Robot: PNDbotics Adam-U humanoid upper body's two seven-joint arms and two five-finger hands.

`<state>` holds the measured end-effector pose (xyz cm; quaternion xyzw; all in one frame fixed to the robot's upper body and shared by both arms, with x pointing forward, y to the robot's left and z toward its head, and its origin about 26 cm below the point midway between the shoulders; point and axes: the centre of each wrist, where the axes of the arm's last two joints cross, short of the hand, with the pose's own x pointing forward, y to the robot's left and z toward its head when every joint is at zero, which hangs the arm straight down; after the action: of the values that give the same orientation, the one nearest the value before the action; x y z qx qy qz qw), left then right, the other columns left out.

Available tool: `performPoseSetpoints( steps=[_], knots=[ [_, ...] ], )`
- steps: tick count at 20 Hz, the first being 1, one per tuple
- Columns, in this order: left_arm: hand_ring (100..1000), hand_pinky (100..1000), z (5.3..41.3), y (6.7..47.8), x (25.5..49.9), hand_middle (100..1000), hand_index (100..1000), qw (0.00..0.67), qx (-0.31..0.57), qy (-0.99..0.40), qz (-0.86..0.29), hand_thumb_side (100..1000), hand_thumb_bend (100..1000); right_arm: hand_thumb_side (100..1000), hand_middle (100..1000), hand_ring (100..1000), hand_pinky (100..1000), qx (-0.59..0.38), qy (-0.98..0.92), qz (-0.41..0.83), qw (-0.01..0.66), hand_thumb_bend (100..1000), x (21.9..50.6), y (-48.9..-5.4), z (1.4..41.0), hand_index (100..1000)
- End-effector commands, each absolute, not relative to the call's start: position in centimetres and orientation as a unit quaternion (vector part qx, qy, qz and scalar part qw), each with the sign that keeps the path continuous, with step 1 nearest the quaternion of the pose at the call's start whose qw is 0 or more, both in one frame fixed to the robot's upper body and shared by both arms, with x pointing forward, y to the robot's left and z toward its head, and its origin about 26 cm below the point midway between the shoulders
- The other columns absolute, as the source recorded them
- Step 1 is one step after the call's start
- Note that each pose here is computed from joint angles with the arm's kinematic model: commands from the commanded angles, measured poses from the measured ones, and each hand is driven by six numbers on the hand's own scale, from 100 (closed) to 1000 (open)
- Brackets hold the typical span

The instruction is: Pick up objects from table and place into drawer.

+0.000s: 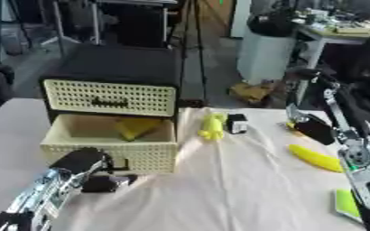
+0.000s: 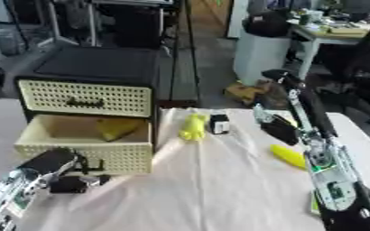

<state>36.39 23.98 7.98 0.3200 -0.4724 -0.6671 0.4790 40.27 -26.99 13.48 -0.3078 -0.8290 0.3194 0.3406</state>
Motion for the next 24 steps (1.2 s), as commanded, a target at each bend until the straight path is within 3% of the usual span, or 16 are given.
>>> performPoseSetpoints(
  steps=[1,9,16,24],
  knots=[
    [100,100,9.5,24.2,35.2,100,659,0.459,0.316,-0.484,-0.674,1000,516,532,826,857,836,-0.325,-0.827,0.322,0.327,100,40.3,-28.0,14.7,878],
    [100,100,13.7,23.9,32.6,100,791,0.430,0.339,-0.559,-0.623,1000,505,532,826,857,836,-0.326,-0.826,0.323,0.327,100,40.3,-28.1,14.7,878],
    [100,100,17.7,23.5,30.9,100,781,0.358,0.438,-0.607,-0.559,1000,552,532,826,857,836,-0.327,-0.826,0.322,0.328,100,40.3,-28.2,14.7,879],
    [100,100,19.4,25.5,29.8,100,736,0.383,0.467,-0.661,-0.445,1000,541,548,822,870,836,-0.340,-0.801,0.320,0.375,100,41.3,-30.6,14.5,883]
  ],
)
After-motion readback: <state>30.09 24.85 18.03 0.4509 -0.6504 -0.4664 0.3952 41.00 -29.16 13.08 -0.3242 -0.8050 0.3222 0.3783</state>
